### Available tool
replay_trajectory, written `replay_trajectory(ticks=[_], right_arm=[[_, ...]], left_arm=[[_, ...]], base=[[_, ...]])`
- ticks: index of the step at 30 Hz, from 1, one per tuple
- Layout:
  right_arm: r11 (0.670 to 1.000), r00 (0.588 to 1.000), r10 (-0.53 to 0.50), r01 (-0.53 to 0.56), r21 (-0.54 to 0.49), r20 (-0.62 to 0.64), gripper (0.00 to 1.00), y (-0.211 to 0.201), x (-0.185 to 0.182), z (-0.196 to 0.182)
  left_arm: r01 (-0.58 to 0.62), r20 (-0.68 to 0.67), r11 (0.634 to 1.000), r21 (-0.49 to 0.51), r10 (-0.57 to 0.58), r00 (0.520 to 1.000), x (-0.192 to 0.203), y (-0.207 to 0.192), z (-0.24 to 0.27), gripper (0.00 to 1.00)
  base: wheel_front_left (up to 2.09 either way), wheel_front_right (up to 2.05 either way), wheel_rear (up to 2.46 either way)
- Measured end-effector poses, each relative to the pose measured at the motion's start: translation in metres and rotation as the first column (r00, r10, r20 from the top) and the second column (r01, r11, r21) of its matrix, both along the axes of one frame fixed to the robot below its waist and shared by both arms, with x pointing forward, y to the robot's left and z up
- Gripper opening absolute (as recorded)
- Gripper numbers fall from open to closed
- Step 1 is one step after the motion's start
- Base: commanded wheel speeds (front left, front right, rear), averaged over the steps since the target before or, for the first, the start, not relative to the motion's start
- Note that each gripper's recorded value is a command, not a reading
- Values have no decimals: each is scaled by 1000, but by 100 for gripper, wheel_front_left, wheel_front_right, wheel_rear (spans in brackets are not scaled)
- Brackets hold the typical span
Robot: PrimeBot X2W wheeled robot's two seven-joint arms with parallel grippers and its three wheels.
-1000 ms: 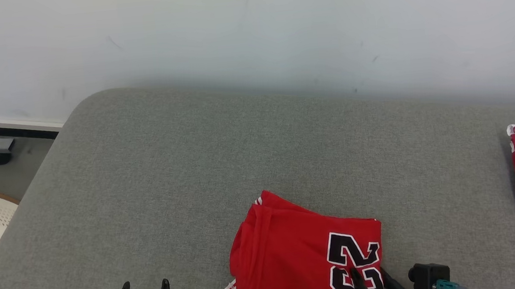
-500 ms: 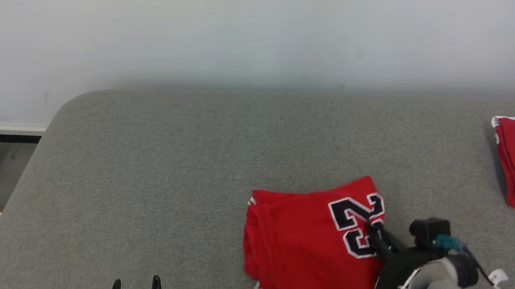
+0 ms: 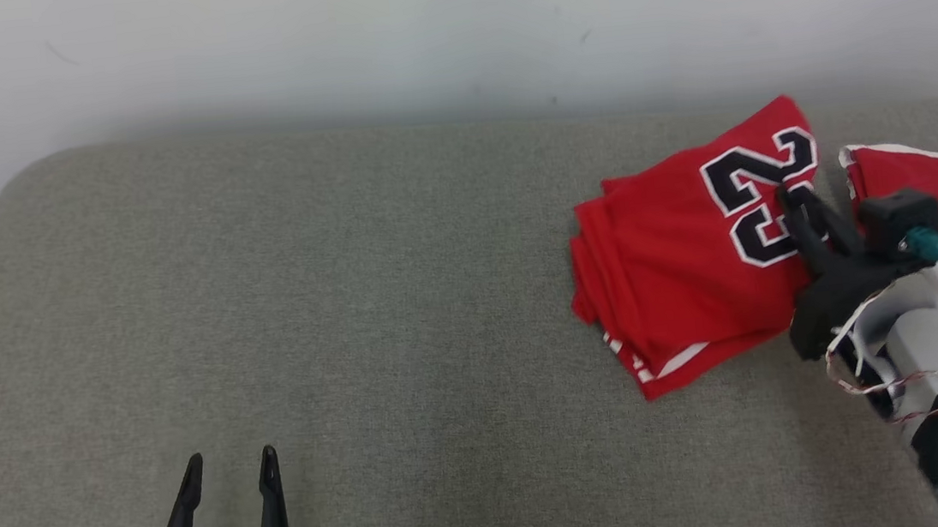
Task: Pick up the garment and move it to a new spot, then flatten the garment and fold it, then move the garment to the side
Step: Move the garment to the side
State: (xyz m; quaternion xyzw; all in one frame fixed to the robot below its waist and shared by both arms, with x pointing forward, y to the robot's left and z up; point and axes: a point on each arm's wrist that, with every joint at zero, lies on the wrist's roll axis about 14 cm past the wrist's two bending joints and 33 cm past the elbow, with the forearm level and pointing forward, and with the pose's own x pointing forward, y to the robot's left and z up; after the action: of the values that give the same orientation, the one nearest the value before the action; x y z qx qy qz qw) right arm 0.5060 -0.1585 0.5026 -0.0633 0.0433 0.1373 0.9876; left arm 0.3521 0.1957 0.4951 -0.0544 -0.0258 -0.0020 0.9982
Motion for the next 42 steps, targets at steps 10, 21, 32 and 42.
replay_trajectory(ticks=[10, 21, 32, 42], right_arm=[[972, 997, -71, 72, -224, 10, 0, -78, 35, 13], [928, 979, -202, 189, -320, -6, 0, -156, 34, 27], [863, 922, -372, 299, -407, -111, 0, -228, 25, 3], [826, 895, -417, 303, -475, -156, 76, -242, 34, -14]], left_arm=[[57, -23, 998, 22, -57, 998, 36, -15, -11, 100], [126, -52, 992, 20, -125, 991, 59, -34, -26, 100], [156, -68, 987, 24, -154, 986, 77, -41, -38, 100], [140, -88, 990, 36, -136, 987, 81, -32, -46, 100]], base=[[0, 0, 0], [0, 0, 0], [0, 0, 0], [0, 0, 0]])
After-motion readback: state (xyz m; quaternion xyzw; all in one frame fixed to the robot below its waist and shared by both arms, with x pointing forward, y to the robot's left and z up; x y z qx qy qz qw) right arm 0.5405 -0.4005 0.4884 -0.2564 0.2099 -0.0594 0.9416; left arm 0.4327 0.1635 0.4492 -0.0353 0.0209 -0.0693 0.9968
